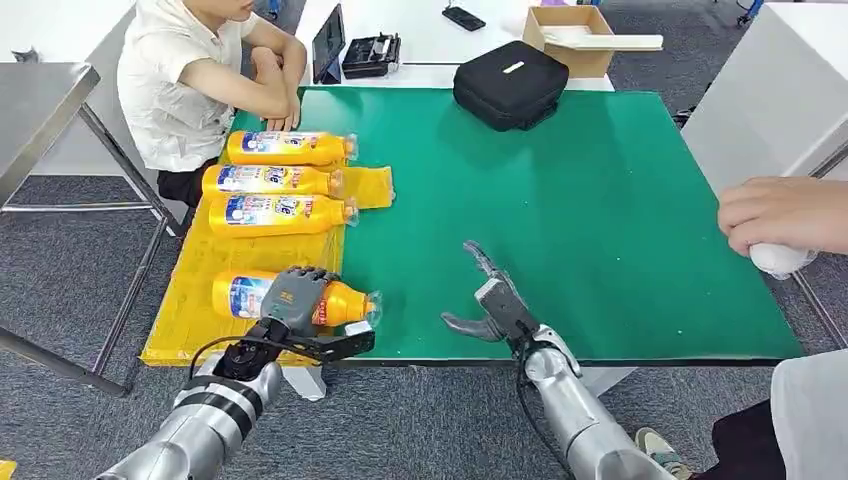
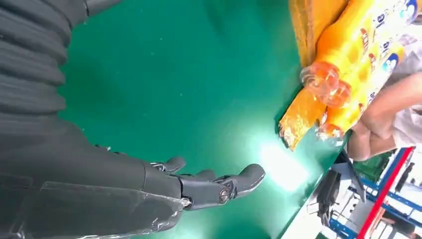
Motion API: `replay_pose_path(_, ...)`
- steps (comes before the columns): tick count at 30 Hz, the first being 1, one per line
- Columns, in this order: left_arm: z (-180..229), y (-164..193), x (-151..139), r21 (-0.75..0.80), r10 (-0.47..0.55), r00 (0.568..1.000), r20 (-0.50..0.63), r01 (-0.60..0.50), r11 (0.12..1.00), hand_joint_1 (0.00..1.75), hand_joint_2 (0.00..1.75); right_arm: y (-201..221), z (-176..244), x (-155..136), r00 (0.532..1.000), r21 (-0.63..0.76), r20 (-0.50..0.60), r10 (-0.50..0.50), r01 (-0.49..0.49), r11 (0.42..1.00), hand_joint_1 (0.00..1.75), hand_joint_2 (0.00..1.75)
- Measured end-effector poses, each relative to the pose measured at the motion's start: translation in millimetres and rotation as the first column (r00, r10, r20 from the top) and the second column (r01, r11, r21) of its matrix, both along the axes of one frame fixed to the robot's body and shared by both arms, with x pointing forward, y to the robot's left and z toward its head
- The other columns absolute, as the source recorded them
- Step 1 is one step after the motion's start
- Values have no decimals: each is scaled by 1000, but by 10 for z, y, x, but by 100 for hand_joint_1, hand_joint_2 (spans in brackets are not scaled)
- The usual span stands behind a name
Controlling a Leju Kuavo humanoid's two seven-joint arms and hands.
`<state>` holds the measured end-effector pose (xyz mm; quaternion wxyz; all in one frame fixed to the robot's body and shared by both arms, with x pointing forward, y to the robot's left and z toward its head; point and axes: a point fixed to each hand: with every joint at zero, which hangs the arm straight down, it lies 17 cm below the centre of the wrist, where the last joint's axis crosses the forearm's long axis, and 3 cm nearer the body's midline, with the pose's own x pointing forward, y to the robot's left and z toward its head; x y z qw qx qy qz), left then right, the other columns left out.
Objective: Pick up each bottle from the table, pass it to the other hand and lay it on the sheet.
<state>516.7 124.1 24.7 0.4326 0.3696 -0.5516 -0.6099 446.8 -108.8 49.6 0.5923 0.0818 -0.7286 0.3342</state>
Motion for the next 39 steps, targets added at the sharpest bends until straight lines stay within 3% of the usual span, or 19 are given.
replay_pose_path(1,-9,6,3,3,2,1000,-5,-2,1000,0,175,3,4,4,1000,0,0,0,0,1000,0,175)
replay_pose_path(11,-164,76,18,42,12,995,-99,-8,999,0,175,33,49,46,1000,9,3,-3,3,1000,0,175)
replay_pose_path(27,-224,11,11,-44,8,977,-214,-18,999,0,175,20,-2,93,1000,14,-9,-13,13,1000,0,175)
replay_pose_path(32,-210,-3,14,-45,0,978,-208,-10,999,0,175,16,-30,89,1000,13,-15,-14,14,1000,0,175)
replay_pose_path(39,-49,-255,-77,-87,-85,994,-70,79,993,0,175,-4,-75,72,1000,8,-20,-24,24,1000,0,175)
